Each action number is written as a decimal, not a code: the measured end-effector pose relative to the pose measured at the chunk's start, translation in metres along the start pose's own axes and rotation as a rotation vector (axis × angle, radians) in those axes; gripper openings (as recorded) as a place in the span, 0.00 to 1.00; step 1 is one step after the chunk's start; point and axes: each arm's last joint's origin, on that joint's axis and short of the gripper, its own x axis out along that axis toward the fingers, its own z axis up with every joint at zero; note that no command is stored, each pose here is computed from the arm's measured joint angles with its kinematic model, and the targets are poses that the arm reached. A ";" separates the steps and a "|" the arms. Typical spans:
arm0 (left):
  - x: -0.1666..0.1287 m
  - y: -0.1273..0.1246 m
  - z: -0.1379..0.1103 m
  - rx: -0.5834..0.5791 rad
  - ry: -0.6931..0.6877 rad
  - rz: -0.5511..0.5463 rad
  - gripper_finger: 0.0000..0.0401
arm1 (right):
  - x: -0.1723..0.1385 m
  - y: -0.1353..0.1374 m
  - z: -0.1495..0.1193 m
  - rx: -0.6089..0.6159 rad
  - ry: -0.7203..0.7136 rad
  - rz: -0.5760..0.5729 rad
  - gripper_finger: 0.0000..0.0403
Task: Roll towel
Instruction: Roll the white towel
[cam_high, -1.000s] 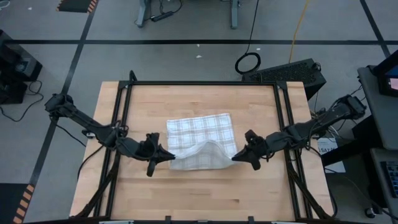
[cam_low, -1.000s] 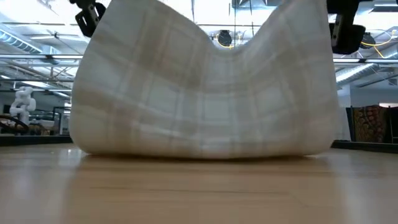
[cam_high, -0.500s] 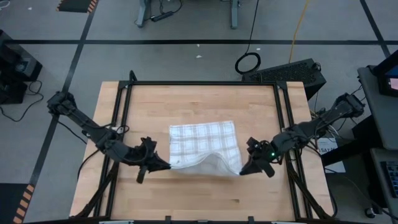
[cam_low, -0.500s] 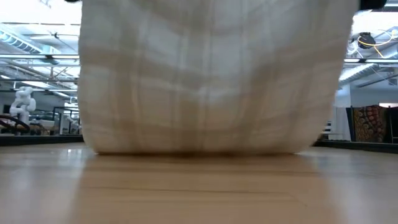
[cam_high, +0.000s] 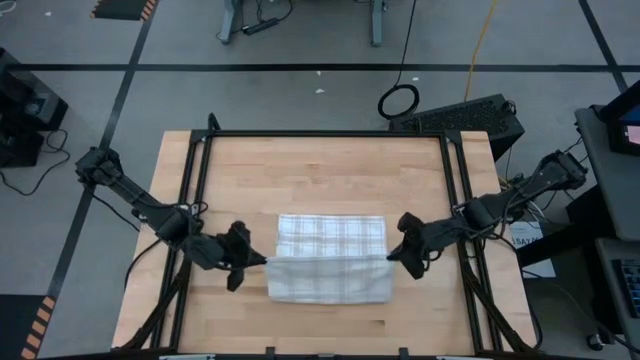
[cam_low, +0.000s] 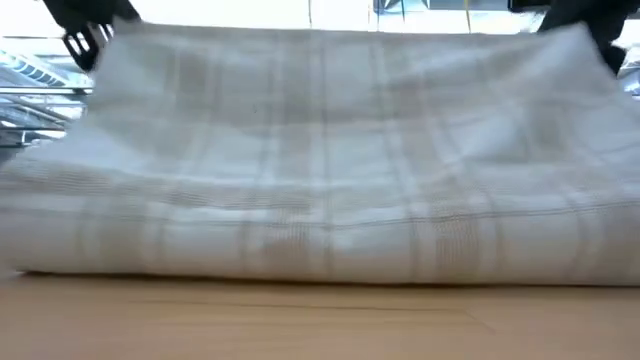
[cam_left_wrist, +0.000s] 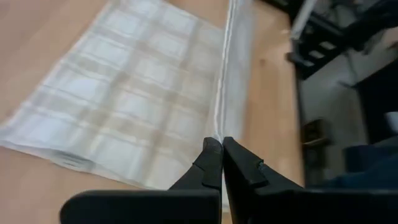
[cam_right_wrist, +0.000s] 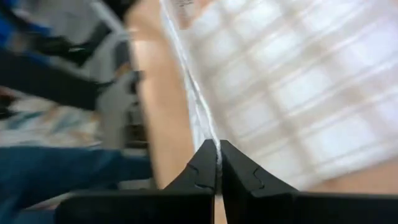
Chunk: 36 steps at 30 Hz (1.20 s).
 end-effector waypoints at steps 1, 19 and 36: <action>0.002 0.003 -0.002 0.021 0.001 0.015 0.01 | 0.001 -0.003 0.000 -0.015 -0.010 -0.036 0.00; 0.004 0.005 0.025 -0.082 -0.084 -0.260 0.01 | -0.005 0.003 0.010 -0.022 0.045 0.109 0.00; 0.009 0.039 0.026 0.056 -0.060 0.194 0.01 | -0.016 -0.027 0.025 -0.187 -0.136 -0.419 0.00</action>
